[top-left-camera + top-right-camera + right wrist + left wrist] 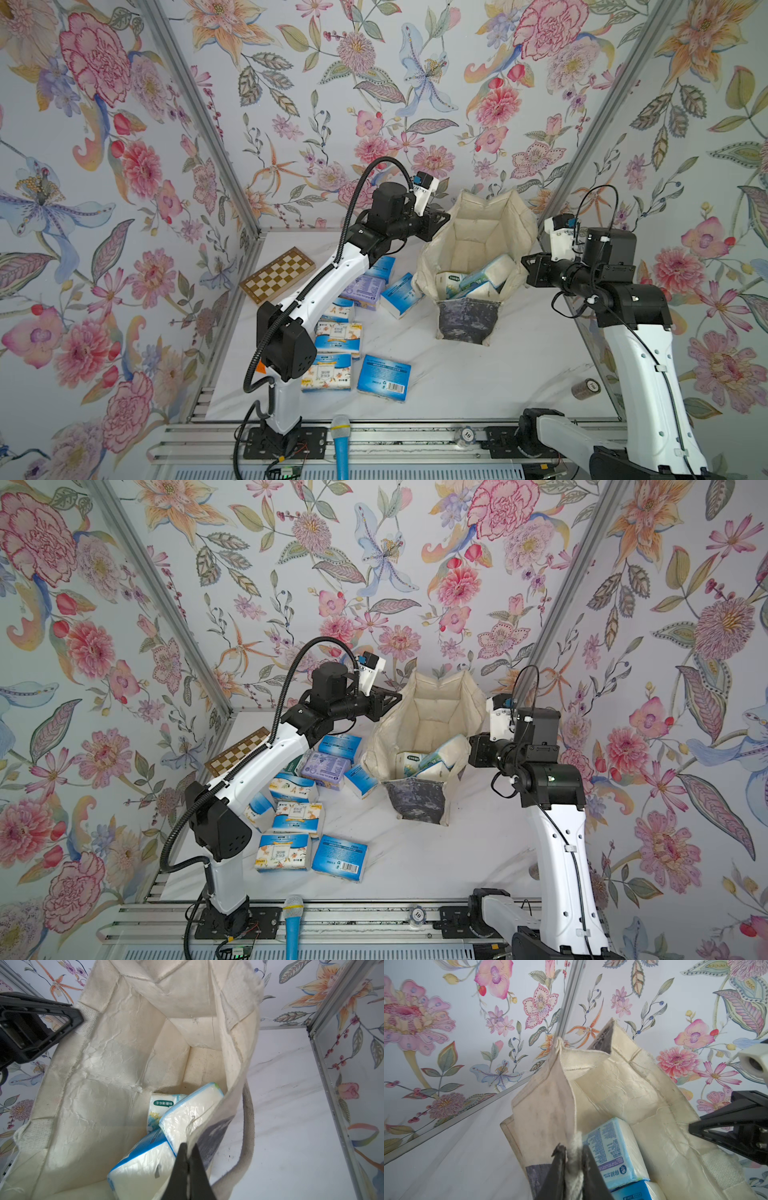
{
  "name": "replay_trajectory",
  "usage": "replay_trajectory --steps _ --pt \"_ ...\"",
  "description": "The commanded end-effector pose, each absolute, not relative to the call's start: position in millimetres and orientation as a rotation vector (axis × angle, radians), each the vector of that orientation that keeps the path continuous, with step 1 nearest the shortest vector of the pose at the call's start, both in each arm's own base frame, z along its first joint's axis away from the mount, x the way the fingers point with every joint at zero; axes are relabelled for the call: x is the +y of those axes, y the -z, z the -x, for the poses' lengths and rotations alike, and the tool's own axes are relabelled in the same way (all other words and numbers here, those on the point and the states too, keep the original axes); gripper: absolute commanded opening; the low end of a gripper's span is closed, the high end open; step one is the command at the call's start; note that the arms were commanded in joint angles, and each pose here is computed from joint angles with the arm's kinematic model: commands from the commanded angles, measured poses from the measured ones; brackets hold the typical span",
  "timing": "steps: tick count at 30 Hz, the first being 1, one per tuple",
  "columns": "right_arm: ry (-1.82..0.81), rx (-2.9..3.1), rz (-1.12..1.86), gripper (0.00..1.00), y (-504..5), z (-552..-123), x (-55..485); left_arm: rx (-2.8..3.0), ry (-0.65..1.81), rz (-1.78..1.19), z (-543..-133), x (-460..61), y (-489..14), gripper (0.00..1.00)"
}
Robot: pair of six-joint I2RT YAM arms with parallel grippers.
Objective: Put tissues into the canvas bag
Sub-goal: Adjust the canvas bag at the center of the board.
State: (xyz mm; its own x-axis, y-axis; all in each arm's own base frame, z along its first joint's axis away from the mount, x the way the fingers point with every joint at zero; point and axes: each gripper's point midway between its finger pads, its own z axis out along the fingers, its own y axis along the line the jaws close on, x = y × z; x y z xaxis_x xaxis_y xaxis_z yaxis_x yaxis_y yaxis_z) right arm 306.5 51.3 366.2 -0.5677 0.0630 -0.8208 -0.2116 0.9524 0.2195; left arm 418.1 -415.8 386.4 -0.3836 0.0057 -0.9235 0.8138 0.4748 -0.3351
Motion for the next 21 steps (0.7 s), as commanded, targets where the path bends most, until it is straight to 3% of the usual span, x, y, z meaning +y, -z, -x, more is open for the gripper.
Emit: replay_trajectory --steps 1,10,21 --pt "-0.339 2.150 0.122 0.00 -371.4 -314.4 48.2 1.683 1.105 -0.720 -404.0 -428.7 -409.5 0.17" --pt "-0.461 2.334 0.139 0.00 -309.0 -311.5 57.0 1.951 0.903 -0.666 -401.5 -396.0 -321.7 0.17" --pt "-0.354 2.447 0.060 0.00 -268.5 -304.7 36.2 1.993 0.767 -0.615 -430.7 -374.8 -290.5 0.18"
